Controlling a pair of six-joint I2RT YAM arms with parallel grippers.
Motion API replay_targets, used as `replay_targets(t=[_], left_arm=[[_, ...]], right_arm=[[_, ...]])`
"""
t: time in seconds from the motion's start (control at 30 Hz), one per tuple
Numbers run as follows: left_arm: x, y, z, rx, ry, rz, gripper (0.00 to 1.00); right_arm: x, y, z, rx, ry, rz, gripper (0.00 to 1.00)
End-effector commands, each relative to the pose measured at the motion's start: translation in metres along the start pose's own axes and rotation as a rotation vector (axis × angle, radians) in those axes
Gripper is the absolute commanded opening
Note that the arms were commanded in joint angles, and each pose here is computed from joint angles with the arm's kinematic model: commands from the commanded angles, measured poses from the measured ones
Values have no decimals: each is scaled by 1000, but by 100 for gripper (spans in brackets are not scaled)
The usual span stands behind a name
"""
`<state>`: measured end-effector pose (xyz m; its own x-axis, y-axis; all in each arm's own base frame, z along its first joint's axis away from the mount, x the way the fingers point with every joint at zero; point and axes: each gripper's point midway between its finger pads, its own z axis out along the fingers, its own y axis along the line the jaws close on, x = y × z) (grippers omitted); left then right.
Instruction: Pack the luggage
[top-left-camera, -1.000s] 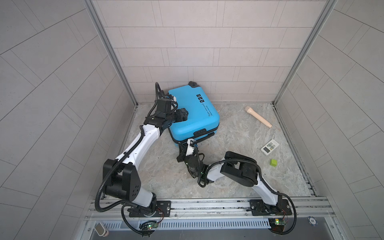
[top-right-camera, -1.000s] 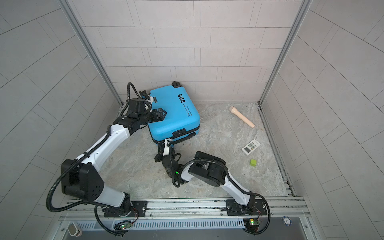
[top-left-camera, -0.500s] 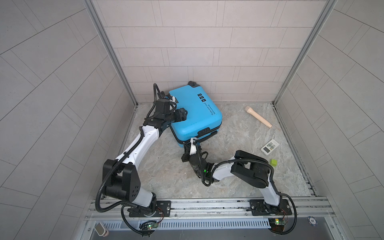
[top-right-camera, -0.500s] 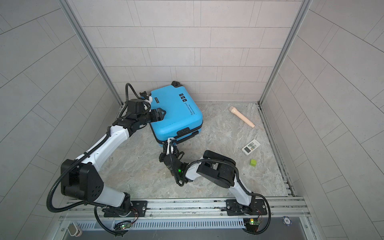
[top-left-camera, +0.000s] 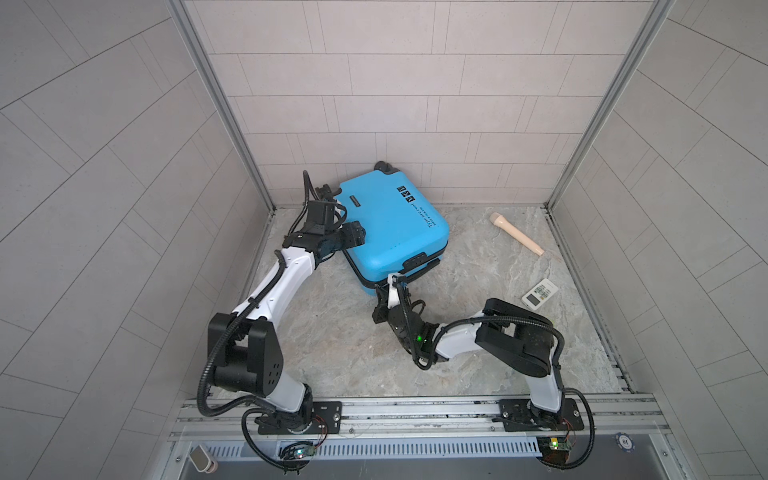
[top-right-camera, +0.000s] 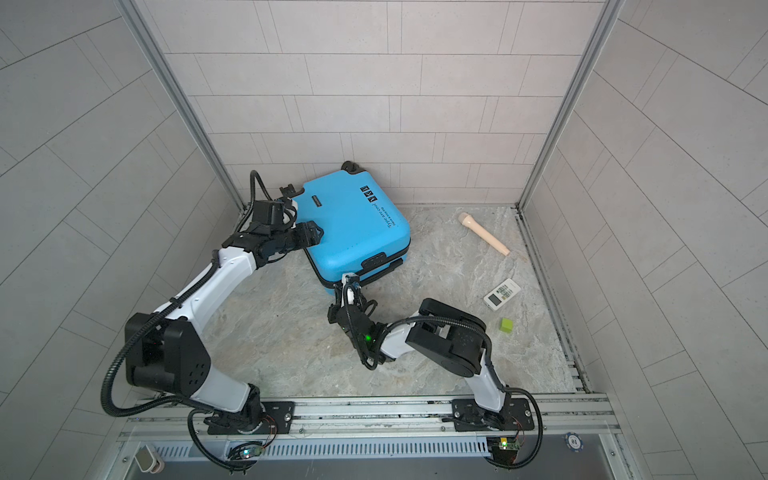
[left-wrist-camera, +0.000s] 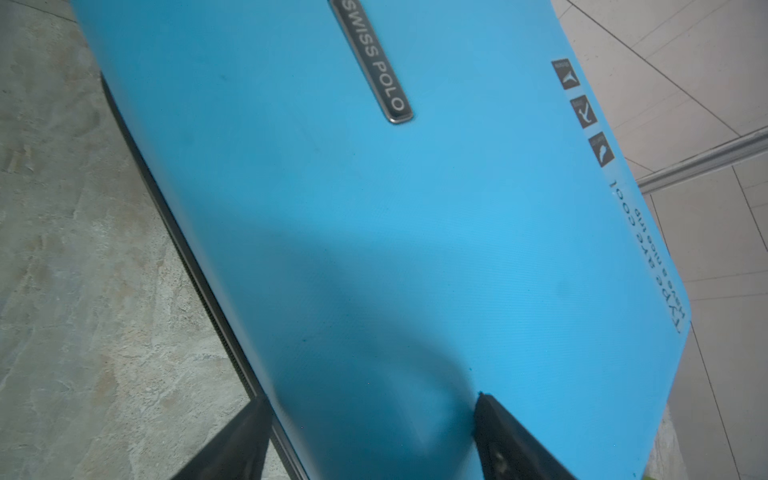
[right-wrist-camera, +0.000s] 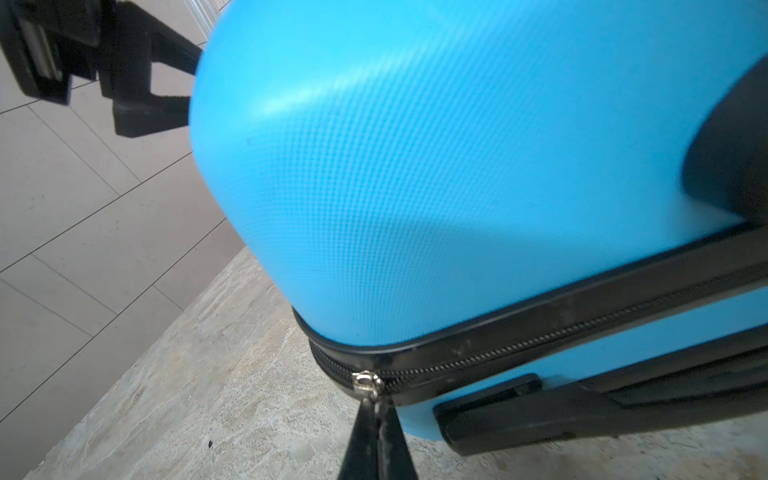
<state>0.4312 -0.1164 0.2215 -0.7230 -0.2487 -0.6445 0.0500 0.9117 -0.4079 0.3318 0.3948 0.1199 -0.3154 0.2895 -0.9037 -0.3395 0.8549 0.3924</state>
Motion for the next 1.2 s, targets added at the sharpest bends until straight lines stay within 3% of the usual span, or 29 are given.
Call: replay_targets(t=[0.0, 0.2, 0.8, 1.17], left_arm=[[-20, -23, -19, -8, -50, 108, 84], [-37, -81, -12, 19, -107, 296, 90], [-50, -202, 101, -2, -105, 551, 92], [-56, -214, 185, -56, -228, 579, 92]], right_arm=[[-6, -61, -1, 181, -4, -71, 0], [-5, -87, -13, 215, 20, -63, 0], [4, -167, -91, 296, 183, -113, 0], [0, -175, -77, 240, 232, -78, 0]])
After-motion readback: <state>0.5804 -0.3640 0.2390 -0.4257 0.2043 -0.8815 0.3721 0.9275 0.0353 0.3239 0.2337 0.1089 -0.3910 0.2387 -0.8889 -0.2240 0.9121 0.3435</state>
